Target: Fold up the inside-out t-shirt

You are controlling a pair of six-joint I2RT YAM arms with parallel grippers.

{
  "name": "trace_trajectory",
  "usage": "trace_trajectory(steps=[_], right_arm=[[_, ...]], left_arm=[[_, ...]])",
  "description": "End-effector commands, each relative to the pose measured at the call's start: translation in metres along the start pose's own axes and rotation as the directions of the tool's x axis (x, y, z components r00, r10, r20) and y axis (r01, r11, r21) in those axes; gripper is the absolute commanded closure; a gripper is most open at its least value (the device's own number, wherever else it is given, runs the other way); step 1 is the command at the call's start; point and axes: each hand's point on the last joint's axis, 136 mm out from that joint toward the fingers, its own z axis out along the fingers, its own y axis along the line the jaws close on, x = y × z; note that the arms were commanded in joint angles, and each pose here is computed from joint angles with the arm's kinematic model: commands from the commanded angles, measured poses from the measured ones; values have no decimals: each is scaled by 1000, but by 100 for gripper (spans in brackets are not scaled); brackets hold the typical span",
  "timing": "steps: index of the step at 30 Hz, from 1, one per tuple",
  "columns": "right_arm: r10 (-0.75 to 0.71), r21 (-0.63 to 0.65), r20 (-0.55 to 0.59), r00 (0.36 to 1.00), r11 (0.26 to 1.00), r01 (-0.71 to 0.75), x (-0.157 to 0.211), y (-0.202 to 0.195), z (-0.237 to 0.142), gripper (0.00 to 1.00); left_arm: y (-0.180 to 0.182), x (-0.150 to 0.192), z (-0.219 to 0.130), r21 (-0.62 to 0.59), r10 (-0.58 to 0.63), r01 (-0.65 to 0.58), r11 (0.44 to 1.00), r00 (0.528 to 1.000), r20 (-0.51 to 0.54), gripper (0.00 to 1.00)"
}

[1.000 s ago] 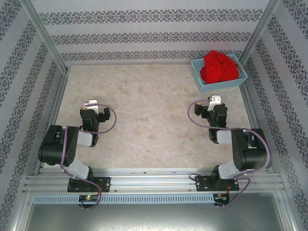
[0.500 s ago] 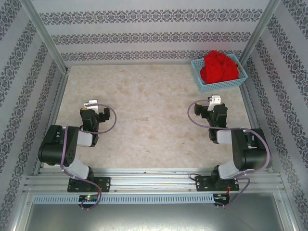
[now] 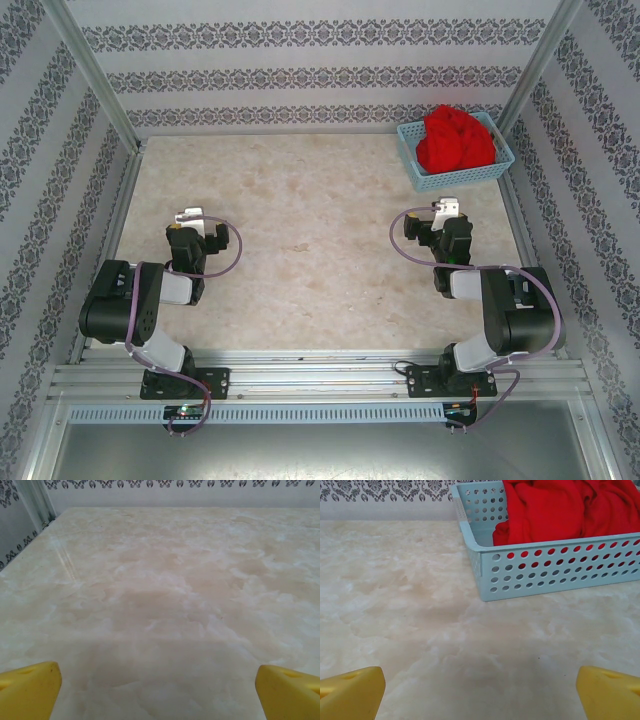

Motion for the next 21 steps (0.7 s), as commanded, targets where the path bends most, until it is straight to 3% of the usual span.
trace_trajectory(steps=[1, 7, 12, 15, 17, 21], right_arm=[[4, 36, 42, 999, 999, -6, -10, -5, -8, 2], [-91, 37, 136, 986, 996, 87, -44, 15, -50, 2], [15, -18, 150, 988, 1000, -12, -109, 29, -76, 2], [133, 31, 124, 983, 990, -138, -149, 19, -87, 2], [227, 120, 93, 969, 964, -237, -163, 3, -92, 2], [397, 184, 11, 918, 902, -392, -160, -17, -86, 2]], left_arm=[[-7, -19, -18, 47, 15, -19, 999, 996, 89, 0], [-10, -57, -57, 101, -10, -9, 995, 984, 180, 0], [-4, -98, -73, 89, -259, 253, 963, 964, 65, 0], [20, -88, -84, -99, -474, 467, 879, 879, -56, 0], [31, -74, -92, -200, -545, 521, 830, 833, -96, 0], [24, -82, -103, -145, -605, 591, 794, 791, -87, 0]])
